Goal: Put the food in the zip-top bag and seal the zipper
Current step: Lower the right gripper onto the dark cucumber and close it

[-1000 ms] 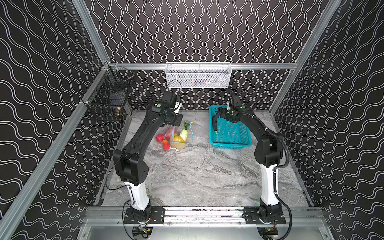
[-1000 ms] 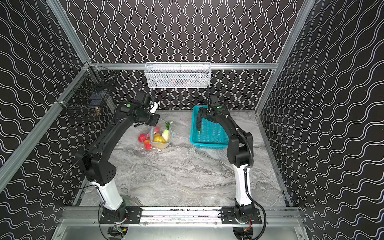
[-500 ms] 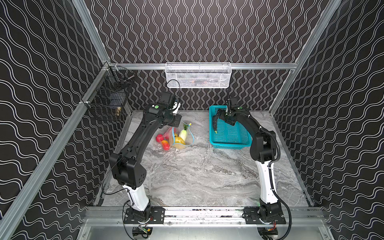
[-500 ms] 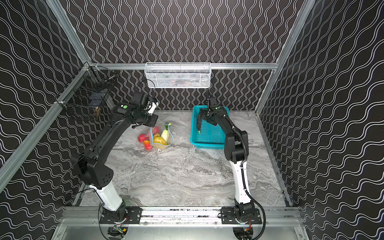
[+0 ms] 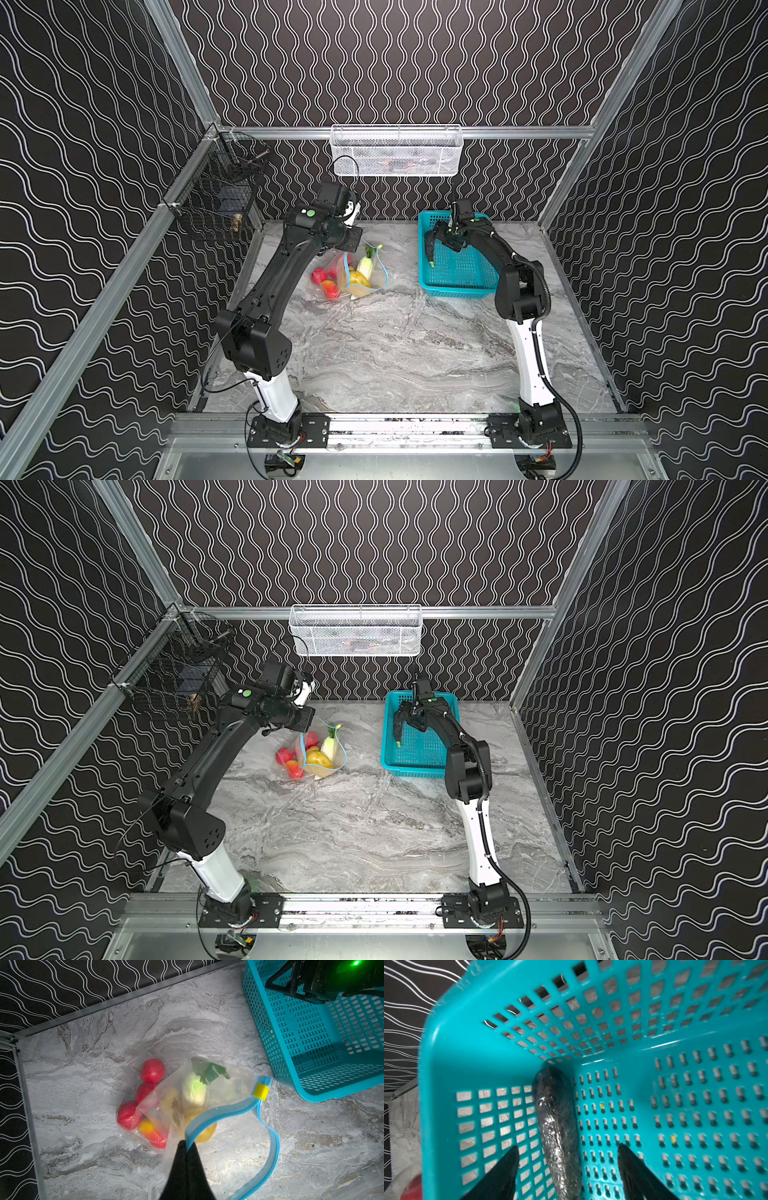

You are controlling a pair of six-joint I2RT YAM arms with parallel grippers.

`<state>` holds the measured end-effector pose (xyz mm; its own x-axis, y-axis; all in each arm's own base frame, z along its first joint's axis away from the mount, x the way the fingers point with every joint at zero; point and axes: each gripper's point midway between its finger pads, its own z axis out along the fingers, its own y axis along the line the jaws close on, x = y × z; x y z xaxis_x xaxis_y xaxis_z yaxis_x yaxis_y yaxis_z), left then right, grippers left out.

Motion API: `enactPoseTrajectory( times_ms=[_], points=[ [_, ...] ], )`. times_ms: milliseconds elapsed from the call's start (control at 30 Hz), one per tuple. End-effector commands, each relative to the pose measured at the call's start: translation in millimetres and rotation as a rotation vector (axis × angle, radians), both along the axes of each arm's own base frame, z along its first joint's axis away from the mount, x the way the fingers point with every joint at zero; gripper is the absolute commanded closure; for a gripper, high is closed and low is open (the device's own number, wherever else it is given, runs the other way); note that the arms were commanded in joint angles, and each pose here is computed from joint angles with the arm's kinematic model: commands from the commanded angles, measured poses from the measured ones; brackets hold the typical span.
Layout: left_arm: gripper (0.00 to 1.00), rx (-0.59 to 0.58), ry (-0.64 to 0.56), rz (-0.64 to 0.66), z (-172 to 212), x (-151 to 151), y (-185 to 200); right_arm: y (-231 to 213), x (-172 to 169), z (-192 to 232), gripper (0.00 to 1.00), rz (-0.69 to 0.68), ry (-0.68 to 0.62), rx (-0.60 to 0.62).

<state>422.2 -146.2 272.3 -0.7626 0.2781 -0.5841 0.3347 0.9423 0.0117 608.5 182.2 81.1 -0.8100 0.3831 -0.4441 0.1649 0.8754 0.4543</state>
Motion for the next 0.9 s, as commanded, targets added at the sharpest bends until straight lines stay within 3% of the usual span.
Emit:
enactPoseTrajectory(
  times_ms=[0, 267, 533, 733, 867],
  points=[
    [1.0, -0.008, -0.017, -0.007, 5.6, 1.4, -1.7, 4.7, 12.2, 7.7, 0.27, -0.005, -0.048, 0.032],
    [1.0, -0.002, -0.023, -0.005, 6.7, 1.1, -0.5, 9.8, 18.8, -2.6, 0.37, -0.017, -0.041, 0.065],
    [1.0, 0.0, -0.022, -0.006, 5.8, 1.4, -0.5, 17.4, 22.1, -17.2, 0.39, -0.006, -0.022, 0.107],
    [1.0, -0.001, -0.021, -0.004, 4.8, 1.7, -0.7, 17.8, 24.5, -28.7, 0.46, 0.001, -0.012, 0.097],
    [1.0, 0.004, -0.022, -0.003, 4.2, 1.9, 0.1, 17.6, 25.6, -37.7, 0.56, 0.001, -0.002, 0.105]
  ],
)
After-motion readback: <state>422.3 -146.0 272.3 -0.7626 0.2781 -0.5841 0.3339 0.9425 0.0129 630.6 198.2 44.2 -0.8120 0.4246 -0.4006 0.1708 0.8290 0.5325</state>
